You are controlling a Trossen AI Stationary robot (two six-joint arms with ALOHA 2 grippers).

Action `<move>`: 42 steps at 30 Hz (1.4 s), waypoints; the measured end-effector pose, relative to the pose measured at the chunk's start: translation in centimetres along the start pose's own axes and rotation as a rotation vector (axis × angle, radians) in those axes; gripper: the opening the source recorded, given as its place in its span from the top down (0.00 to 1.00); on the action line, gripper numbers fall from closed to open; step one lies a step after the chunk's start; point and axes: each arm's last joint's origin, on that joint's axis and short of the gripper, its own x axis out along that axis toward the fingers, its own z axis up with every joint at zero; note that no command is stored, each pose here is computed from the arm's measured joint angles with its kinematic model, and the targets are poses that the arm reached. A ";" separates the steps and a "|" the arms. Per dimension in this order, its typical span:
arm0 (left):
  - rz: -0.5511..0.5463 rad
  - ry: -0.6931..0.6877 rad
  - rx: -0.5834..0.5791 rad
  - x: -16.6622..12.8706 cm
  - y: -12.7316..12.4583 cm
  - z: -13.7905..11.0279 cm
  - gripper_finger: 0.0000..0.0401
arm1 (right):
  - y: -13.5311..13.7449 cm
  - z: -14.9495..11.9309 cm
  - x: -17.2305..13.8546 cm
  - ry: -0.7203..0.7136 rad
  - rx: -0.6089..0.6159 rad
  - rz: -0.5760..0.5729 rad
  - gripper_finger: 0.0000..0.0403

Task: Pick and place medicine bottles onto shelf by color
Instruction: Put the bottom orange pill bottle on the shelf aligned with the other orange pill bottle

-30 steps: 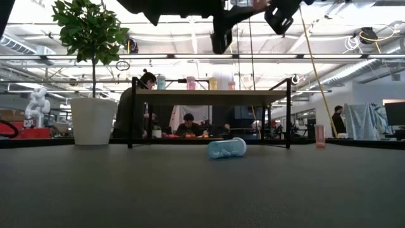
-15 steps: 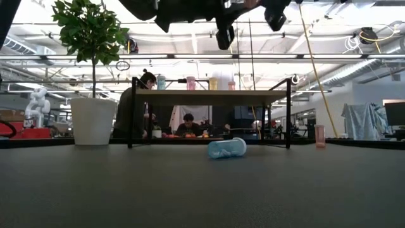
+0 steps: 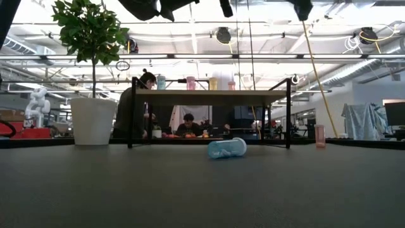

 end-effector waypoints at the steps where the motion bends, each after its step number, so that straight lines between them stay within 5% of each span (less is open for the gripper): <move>1: 0.022 -0.009 0.006 0.0 0.1 0.0 0.70 | 0.0 -0.1 0.3 -0.014 0.005 0.008 0.38; 19: 0.103 -0.019 0.083 0.1 0.1 -0.3 0.71 | 0.1 -0.5 4.3 -0.102 -0.042 0.081 0.40; 32: 0.101 -0.014 0.048 0.2 0.0 -0.4 0.71 | 0.0 -0.5 4.3 -0.103 -0.045 0.077 0.67; 42: 0.101 0.001 0.043 0.4 -0.4 -0.8 0.71 | -0.2 -0.3 4.0 -0.102 -0.050 0.081 0.72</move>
